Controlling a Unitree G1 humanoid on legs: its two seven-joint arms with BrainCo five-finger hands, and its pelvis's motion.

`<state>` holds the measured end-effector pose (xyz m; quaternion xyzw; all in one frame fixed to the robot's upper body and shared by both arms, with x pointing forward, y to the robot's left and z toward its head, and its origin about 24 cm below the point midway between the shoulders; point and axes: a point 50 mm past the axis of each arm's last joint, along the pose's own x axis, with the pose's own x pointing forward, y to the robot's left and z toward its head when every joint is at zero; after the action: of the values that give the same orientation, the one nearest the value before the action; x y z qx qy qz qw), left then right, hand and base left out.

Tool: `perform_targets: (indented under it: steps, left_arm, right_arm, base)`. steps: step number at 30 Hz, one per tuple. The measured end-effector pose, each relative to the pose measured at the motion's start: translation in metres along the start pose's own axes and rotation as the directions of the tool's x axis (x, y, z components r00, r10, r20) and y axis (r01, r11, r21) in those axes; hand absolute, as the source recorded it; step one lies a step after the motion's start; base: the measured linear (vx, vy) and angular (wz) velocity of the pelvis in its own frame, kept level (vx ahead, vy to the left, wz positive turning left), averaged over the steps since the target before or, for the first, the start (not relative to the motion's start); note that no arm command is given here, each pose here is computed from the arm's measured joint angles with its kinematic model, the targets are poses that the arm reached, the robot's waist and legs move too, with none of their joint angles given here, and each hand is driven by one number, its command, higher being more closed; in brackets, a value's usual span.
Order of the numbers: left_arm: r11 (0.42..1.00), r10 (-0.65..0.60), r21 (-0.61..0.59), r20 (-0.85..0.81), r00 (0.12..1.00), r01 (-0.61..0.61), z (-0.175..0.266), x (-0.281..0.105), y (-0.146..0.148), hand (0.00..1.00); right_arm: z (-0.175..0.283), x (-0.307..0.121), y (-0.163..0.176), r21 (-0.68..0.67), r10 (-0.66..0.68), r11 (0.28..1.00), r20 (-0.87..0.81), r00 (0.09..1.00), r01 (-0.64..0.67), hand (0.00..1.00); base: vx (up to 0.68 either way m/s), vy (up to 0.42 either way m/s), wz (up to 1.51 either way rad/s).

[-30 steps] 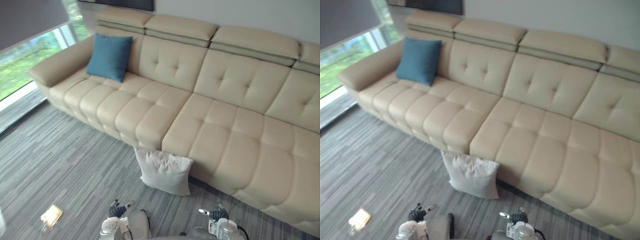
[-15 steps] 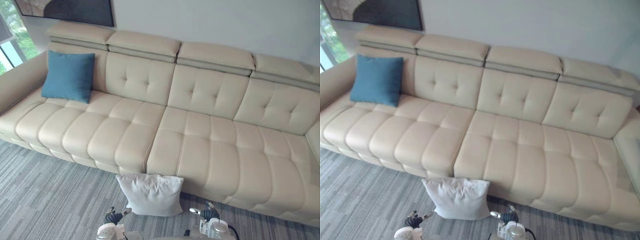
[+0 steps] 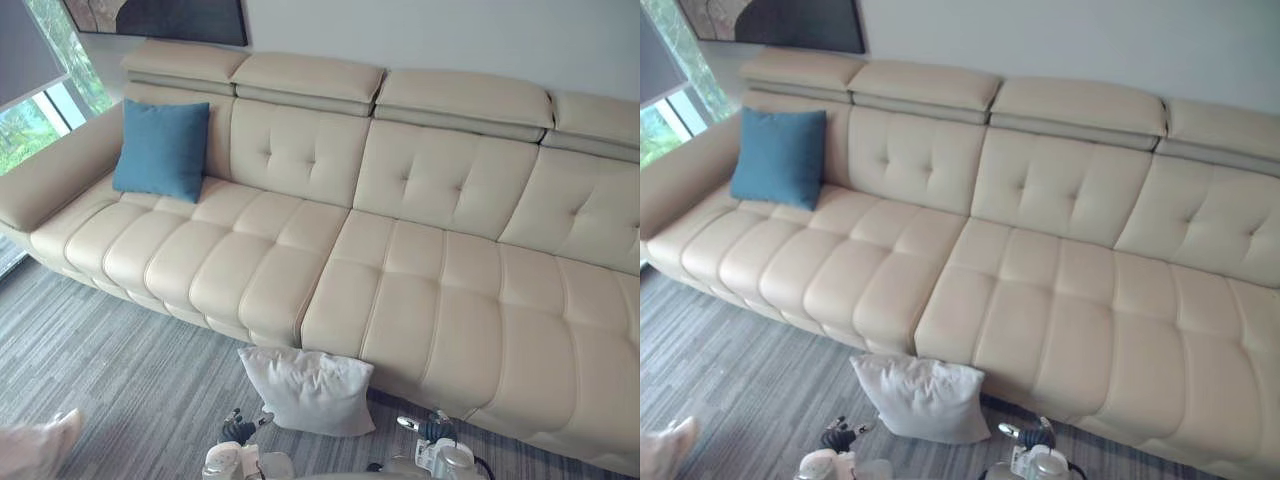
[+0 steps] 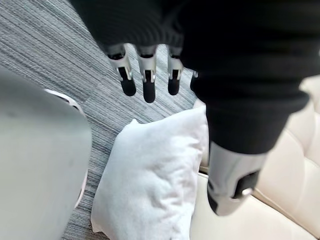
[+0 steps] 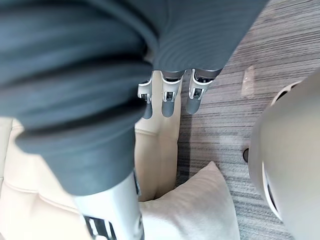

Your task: Pick up cushions and gather them together orderly.

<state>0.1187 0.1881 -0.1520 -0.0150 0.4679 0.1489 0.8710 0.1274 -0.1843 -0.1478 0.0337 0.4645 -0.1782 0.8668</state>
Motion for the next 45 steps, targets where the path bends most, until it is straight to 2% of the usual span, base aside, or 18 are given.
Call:
perform_targets:
  steps: [7,10,12,14,16,20,25,28,31,38,45]
  left_arm:
    - [0.999,0.038,-0.037,0.001,0.999,-0.038,0.0,0.0,0.005,0.0]
    - [0.998,0.052,-0.036,0.044,0.998,-0.051,0.015,0.004,0.01,0.0]
    - [0.998,0.056,-0.038,0.116,0.992,-0.052,0.042,0.009,0.007,0.0]
    - [0.998,0.049,-0.059,0.254,0.966,-0.035,0.094,0.013,-0.001,0.0]
    - [0.997,0.058,-0.073,0.303,0.951,-0.037,0.112,0.013,0.0,0.0]
    - [0.983,0.148,-0.171,0.513,0.846,-0.069,0.197,0.002,0.016,0.0]
    - [0.957,0.227,-0.286,0.656,0.719,-0.042,0.274,-0.022,0.024,0.0]
    - [0.94,0.255,-0.342,0.684,0.683,-0.009,0.299,-0.033,0.024,0.0]
    - [0.928,0.257,-0.37,0.733,0.63,0.052,0.331,-0.05,0.016,0.0]
    - [0.933,0.18,-0.317,0.823,0.539,0.171,0.376,-0.085,-0.021,0.0]
    - [0.954,0.074,-0.214,0.847,0.526,0.21,0.375,-0.093,-0.059,0.0]
  right_arm:
    - [-0.001,0.0,-0.001,0.003,-0.02,1.0,0.003,1.0,0.02,0.0]
    - [0.004,0.0,0.003,0.003,-0.013,1.0,0.016,1.0,0.013,0.0]
    - [0.015,0.003,0.004,-0.008,-0.011,1.0,0.048,0.999,0.011,0.0]
    - [0.049,0.007,0.004,0.025,-0.031,0.999,0.143,0.989,0.028,0.0]
    - [0.065,0.008,0.004,0.045,-0.041,0.998,0.193,0.98,0.032,0.0]
    - [0.131,0.006,0.009,0.111,-0.076,0.993,0.365,0.928,0.037,0.0]
    - [0.208,-0.013,0.03,0.193,-0.082,0.981,0.55,0.831,-0.031,0.0]
    - [0.249,-0.029,0.045,0.219,-0.072,0.972,0.633,0.771,-0.089,0.0]
    - [0.296,-0.054,0.062,0.23,-0.059,0.96,0.723,0.689,-0.16,0.0]
    - [0.349,-0.095,0.085,0.213,-0.028,0.943,0.818,0.575,-0.257,0.0]
    - [0.351,-0.105,0.101,0.2,0.0,0.936,0.825,0.565,-0.291,0.0]
  base:
    - [-0.1,0.048,-0.07]
    - [-0.08,-0.019,-0.05]
    - [-0.16,-0.052,0.14]
    - [-0.28,-0.024,0.0]
    - [-0.23,0.003,-0.08]
    - [-0.23,-0.002,-0.04]
    - [-0.14,-0.009,0.14]
    - [-0.1,0.0,0.08]
    - [-0.06,-0.005,0.04]
    - [-0.05,-0.006,0.13]
    - [-0.05,0.001,0.07]
